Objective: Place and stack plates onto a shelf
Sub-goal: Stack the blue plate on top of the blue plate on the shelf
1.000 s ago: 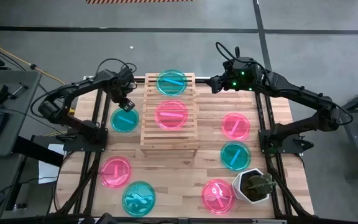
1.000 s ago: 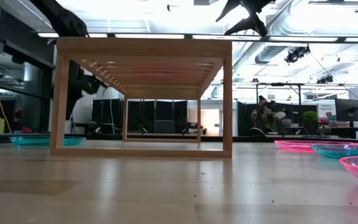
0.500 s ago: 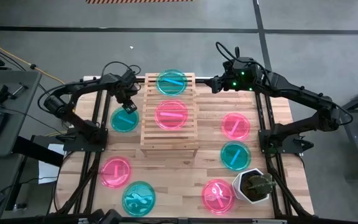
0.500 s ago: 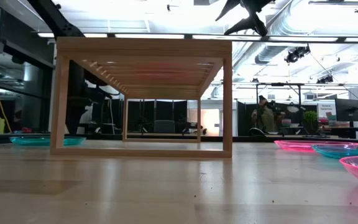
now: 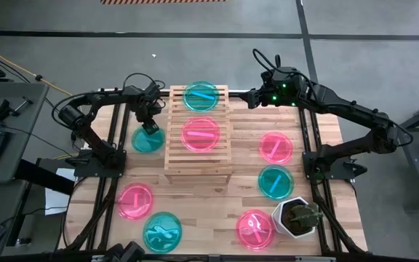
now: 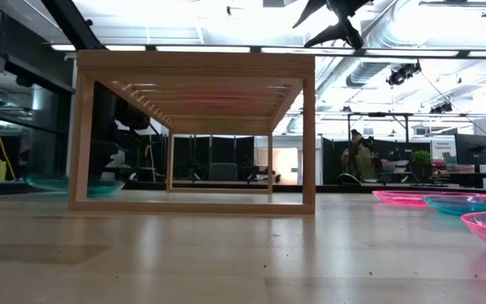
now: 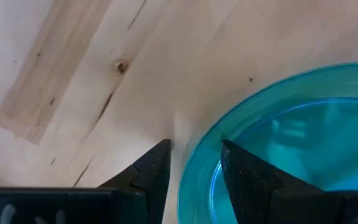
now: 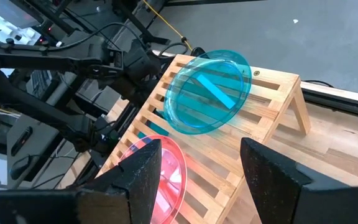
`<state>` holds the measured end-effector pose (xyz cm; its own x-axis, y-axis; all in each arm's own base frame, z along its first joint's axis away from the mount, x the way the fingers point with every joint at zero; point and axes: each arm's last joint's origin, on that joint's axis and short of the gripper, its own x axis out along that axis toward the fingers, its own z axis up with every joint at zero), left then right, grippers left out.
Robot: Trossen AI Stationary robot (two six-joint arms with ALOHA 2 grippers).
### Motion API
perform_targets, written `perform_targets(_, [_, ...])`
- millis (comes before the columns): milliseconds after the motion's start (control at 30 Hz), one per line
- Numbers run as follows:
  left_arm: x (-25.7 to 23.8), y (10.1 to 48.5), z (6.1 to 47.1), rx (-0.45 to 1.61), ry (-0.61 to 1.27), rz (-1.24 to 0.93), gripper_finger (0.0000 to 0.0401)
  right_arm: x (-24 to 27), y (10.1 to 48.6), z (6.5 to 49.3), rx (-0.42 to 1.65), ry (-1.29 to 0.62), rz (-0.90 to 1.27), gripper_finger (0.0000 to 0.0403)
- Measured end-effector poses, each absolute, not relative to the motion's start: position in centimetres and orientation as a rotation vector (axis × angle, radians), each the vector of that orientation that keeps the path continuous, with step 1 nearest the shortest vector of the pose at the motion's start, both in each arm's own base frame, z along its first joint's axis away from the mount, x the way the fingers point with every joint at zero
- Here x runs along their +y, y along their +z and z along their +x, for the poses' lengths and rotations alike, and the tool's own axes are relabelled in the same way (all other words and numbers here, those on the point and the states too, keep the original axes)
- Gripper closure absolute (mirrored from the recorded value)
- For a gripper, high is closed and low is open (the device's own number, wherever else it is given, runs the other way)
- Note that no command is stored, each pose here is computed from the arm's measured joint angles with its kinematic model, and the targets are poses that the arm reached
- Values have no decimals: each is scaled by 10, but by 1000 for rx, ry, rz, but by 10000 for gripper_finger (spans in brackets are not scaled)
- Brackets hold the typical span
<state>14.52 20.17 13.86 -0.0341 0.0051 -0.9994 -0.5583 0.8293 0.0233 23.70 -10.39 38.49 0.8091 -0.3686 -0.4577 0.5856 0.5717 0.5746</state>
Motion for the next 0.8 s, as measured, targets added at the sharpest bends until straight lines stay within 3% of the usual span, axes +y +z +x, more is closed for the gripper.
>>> perform_targets(167, [200, 139, 145, 1570, 462, -451, 293, -104, 385, 237, 304, -569, 778, 198])
perform_targets(400, [199, 145, 143, 1557, 487, -439, 389, -104, 385, 237, 304, -569, 777, 198])
perform_targets(800, [187, 184, 131, 1497, 636, -369, 400, -104, 385, 237, 304, -569, 777, 199])
